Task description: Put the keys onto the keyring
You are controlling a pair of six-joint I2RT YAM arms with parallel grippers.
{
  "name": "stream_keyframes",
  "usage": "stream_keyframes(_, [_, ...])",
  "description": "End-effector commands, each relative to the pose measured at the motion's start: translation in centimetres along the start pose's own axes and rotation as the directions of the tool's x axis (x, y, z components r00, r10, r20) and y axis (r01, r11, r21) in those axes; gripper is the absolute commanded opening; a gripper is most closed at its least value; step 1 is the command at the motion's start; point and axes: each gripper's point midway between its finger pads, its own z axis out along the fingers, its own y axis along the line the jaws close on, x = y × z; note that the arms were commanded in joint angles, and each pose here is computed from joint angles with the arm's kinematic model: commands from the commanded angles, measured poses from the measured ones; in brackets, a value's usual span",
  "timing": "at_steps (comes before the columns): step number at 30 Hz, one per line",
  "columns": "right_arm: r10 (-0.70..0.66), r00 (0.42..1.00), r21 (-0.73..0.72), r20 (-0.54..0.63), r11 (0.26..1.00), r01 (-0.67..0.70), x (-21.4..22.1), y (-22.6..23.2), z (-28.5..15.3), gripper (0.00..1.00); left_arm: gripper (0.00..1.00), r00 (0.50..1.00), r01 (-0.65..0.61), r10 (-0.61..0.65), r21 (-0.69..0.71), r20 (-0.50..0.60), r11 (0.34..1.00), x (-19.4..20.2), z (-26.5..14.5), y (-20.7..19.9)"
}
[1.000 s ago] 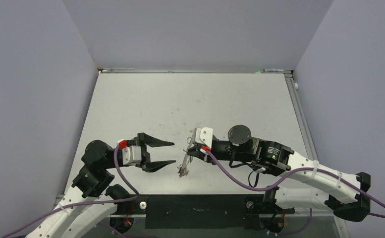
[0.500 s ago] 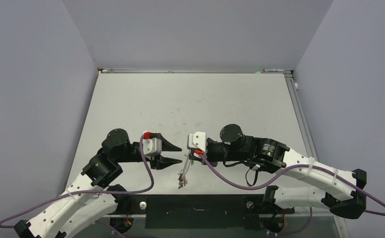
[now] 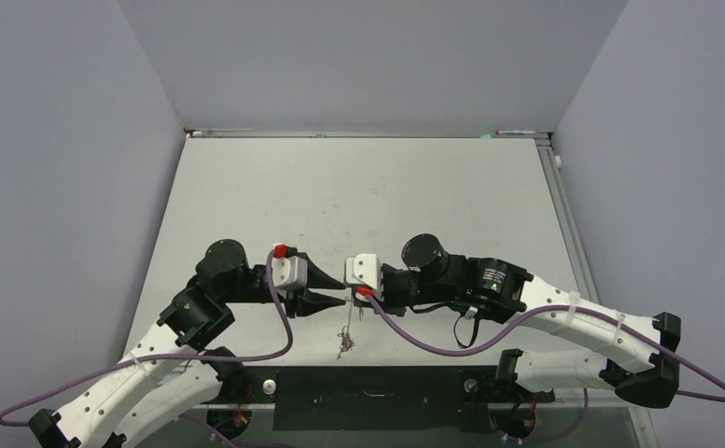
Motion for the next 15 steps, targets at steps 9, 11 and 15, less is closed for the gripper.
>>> stream_keyframes(9, [-0.05,0.993,0.011,0.107,0.999,0.049,-3.68,-0.66,-0.6,0.05,0.26,0.999,0.013,-0.016,0.074,0.039,0.997,-1.04,0.75,-0.77])
stream_keyframes(11, [-0.051,0.993,0.008,0.108,0.999,0.05,-3.7,-0.61,-0.55,0.05,0.23,0.999,0.021,-0.024,0.078,0.038,0.997,-1.0,0.86,-0.75])
stream_keyframes(15, [-0.051,0.993,0.009,0.109,0.999,0.05,-3.74,-0.64,-0.51,0.05,0.22,0.999,0.039,-0.042,0.086,0.034,0.996,-0.88,1.06,-0.77])
